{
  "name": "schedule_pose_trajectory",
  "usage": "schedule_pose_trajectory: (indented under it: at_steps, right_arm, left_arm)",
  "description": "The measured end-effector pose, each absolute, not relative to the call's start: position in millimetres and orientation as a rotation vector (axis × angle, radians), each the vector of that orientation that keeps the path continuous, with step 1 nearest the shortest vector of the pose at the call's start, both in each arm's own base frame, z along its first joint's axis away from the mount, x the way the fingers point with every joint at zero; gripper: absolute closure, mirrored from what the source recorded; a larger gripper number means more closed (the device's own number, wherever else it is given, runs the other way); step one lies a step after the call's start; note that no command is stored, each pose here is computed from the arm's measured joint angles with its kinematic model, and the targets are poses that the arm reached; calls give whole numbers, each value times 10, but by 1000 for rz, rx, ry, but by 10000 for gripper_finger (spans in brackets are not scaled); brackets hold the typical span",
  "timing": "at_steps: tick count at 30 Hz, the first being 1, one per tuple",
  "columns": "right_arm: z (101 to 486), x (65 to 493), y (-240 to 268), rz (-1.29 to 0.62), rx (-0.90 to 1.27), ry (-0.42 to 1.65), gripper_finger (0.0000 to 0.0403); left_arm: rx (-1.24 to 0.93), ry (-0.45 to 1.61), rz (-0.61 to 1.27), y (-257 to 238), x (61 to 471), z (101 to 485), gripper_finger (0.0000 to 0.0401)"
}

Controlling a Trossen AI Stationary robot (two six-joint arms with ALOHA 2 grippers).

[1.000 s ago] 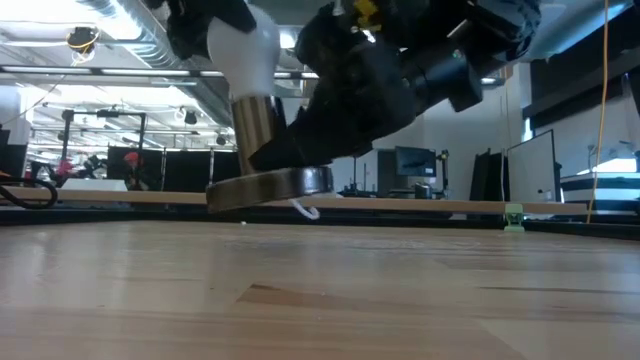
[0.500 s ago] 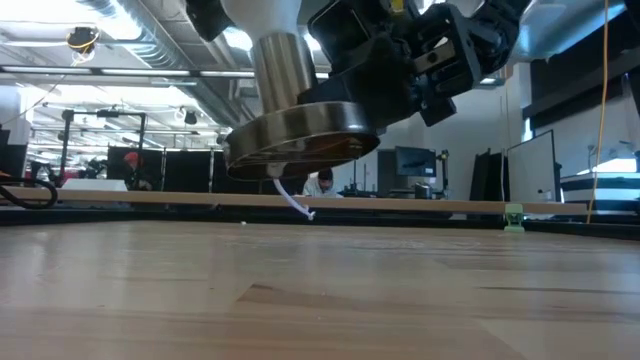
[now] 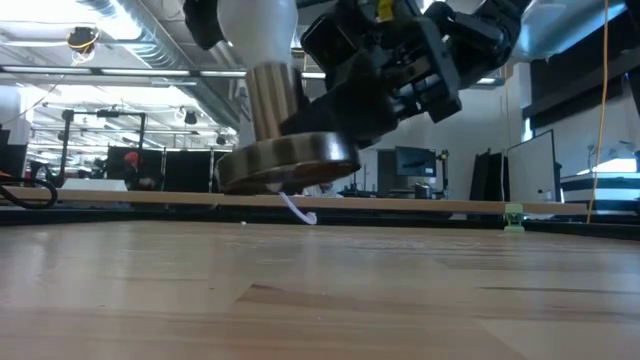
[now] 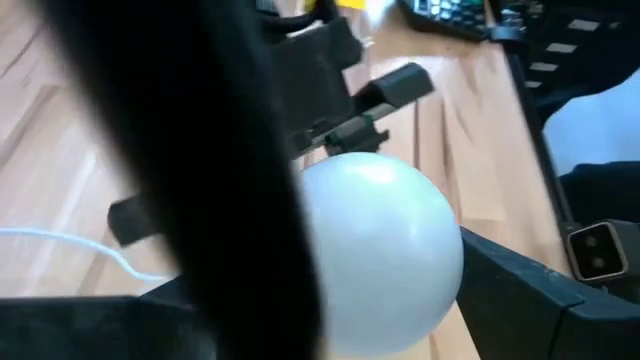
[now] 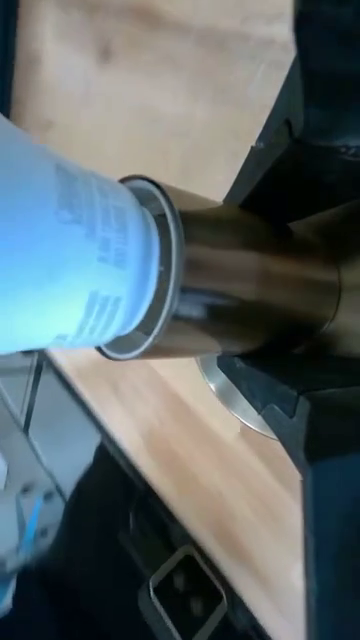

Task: Screw lightbulb
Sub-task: Insert the lightbulb into the lamp

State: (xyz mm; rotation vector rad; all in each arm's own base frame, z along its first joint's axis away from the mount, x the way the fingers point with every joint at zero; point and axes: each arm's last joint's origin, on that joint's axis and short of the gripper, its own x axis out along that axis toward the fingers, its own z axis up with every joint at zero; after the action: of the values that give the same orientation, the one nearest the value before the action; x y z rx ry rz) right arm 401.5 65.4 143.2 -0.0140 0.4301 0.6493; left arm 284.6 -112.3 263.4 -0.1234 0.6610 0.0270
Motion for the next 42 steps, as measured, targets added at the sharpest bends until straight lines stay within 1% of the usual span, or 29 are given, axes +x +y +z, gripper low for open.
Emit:
schedule_pose_trajectory:
  at_steps: [3, 6, 8, 11, 13, 15, 20, 22, 25, 28, 35, 38, 42]
  right_arm:
    - [1425, 4027, 637, 548, -31, 444, 223]
    - [1421, 4030, 631, 512, -21, 453, 223]
    - [1425, 4027, 633, 543, 2, 453, 223]
    - [1450, 4024, 650, 643, 18, 421, 223]
    - [1458, 4022, 676, 654, 17, 413, 223]
    - [1452, 4023, 674, 633, 14, 419, 223]
    - [1437, 4023, 663, 602, 16, 437, 223]
    - [1473, 4039, 665, 595, 11, 412, 223]
    - [1491, 4045, 660, 573, 5, 406, 223]
    - [1472, 4045, 649, 544, 4, 421, 223]
    - [1445, 4045, 633, 479, -7, 440, 223]
    - [1444, 4048, 625, 446, -15, 441, 223]
    - [1433, 4052, 606, 382, -24, 452, 223]
  left_arm:
    - [-124, 675, 42, -1114, 2837, 2620, 148]
    - [-131, 692, 54, -1107, 2826, 2605, 148]
    - [-105, 702, 42, -1107, 2821, 2600, 148]
    - [-25, 704, -25, -1118, 2821, 2615, 148]
    - [8, 699, -54, -1123, 2824, 2626, 146]
    - [23, 706, -58, -1113, 2825, 2618, 139]
    - [15, 725, -48, -1046, 2841, 2604, 106]
    - [31, 756, -31, -1008, 2829, 2565, 95]
    - [40, 762, -20, -970, 2807, 2601, 87]
    - [5, 774, 5, -930, 2790, 2688, 85]
    - [-77, 928, 83, -869, 2614, 2826, 84]
    - [-156, 912, 111, -857, 2576, 2951, 84]
    - [-274, 802, 199, -842, 2586, 3118, 84]
